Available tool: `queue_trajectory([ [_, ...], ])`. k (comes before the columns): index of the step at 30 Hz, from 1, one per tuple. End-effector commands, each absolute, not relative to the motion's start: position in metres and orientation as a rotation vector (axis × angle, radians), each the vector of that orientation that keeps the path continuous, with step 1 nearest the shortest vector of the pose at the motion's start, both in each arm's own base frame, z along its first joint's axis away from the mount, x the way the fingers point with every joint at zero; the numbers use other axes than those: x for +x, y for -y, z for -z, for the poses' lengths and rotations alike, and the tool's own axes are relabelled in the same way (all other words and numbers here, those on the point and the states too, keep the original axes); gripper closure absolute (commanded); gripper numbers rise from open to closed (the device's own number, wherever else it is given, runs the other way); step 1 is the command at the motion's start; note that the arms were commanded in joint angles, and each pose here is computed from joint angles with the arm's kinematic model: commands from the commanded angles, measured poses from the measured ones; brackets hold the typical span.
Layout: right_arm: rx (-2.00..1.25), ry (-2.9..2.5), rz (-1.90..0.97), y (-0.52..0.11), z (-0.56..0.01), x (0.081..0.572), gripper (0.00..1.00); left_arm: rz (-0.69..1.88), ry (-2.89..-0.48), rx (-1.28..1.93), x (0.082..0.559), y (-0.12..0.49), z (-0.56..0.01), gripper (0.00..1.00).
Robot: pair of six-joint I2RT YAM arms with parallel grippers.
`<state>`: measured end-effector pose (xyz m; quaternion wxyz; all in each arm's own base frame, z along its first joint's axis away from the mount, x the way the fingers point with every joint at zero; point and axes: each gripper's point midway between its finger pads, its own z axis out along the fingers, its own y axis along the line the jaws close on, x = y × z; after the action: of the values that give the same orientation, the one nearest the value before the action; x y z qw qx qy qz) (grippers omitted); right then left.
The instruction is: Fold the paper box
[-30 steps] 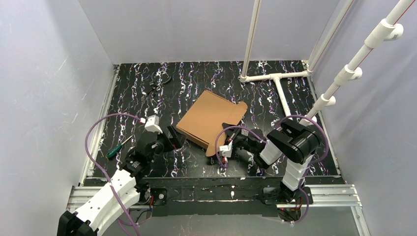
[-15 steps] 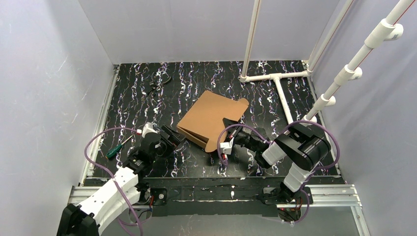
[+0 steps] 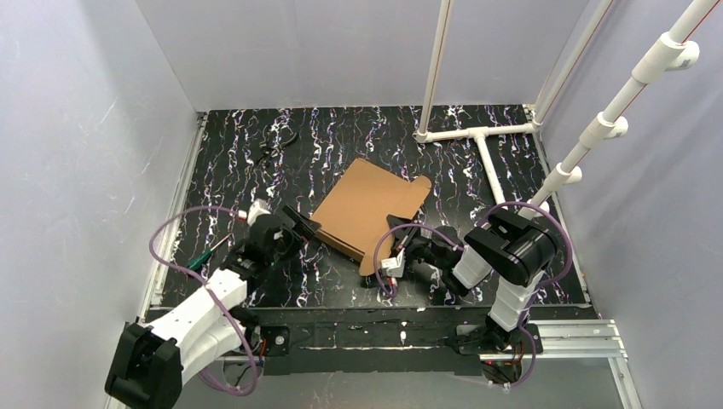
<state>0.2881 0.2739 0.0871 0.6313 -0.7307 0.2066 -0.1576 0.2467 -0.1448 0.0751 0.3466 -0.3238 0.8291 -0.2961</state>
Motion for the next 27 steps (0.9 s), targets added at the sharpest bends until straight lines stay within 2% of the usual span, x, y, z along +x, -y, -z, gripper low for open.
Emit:
queue_trajectory([
  [1, -1.593, -0.389, 0.39, -0.276, -0.111, 0.28, 0.78, 0.491, -2.211, -0.53, 0.272, 0.119, -0.099, 0.02],
  [2, -1.594, -0.391, 0.389, -0.275, -0.111, 0.279, 0.73, 0.48, -2.249, -0.487, 0.274, 0.119, -0.096, 0.02],
  [7, -1.576, -0.39, 0.402, -0.269, -0.116, 0.275, 0.63, 0.597, -2.353, -0.327, 0.29, 0.138, -0.087, 0.05],
  [17, -1.575, -0.373, 0.418, -0.257, -0.12, 0.26, 0.59, 0.742, -2.412, -0.283, 0.322, 0.155, -0.077, 0.11],
  [19, -1.563, -0.37, 0.427, -0.256, -0.123, 0.261, 0.65, 0.754, -2.41, -0.267, 0.327, 0.157, -0.079, 0.11],
  [22, -1.552, -0.366, 0.429, -0.257, -0.126, 0.262, 0.86, 0.77, -2.416, -0.215, 0.33, 0.16, -0.08, 0.09],
  [24, -1.553, -0.366, 0.431, -0.258, -0.125, 0.263, 0.99, 0.771, -2.423, -0.186, 0.331, 0.16, -0.08, 0.04],
  [27, -1.568, -0.368, 0.43, -0.256, -0.121, 0.26, 0.99, 0.806, -2.441, -0.174, 0.333, 0.157, -0.077, 0.02],
])
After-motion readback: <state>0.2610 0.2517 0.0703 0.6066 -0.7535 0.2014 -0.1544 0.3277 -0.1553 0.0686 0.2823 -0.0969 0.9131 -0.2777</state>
